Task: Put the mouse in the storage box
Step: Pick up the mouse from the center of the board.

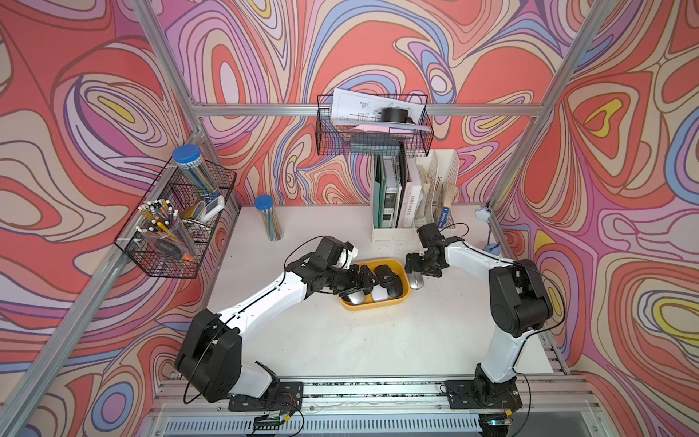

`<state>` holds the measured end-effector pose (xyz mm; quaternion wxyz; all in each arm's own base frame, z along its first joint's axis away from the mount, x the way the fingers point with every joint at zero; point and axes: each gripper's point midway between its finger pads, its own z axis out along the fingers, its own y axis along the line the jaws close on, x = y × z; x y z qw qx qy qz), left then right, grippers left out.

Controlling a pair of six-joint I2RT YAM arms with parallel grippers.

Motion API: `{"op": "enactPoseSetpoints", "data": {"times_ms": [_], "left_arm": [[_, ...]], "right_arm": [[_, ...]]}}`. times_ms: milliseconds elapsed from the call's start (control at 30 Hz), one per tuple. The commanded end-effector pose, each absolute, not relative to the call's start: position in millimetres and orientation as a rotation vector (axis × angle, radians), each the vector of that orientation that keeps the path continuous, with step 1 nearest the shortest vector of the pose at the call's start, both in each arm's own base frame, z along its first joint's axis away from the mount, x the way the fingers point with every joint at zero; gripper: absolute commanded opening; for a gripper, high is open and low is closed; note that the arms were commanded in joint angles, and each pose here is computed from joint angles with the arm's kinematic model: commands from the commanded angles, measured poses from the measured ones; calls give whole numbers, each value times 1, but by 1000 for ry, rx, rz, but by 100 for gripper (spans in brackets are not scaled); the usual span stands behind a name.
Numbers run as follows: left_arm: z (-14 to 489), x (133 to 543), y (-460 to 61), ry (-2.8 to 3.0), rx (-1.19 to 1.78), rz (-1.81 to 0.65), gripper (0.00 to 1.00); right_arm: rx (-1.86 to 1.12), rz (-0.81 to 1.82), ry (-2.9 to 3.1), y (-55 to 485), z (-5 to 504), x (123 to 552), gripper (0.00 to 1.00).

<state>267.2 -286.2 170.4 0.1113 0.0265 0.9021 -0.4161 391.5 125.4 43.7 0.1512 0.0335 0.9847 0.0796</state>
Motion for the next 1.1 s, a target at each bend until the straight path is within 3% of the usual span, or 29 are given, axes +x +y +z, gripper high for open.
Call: {"op": "enactPoseSetpoints", "data": {"times_ms": [0, 367, 633, 1067], "left_arm": [[167, 266, -287, 2646, 106, -1219, 79], [163, 265, -288, 2657, 102, -1218, 79], [162, 265, -287, 2661, 100, -1209, 79], [150, 265, -303, 2730, 121, -1161, 78]], "right_arm": [[49, 238, 2875, 129, 30, 384, 81], [-20, 132, 2941, 129, 12, 375, 80], [-4, 80, 2948, 126, 9, 374, 62], [34, 160, 2834, 128, 52, 367, 58]]}}
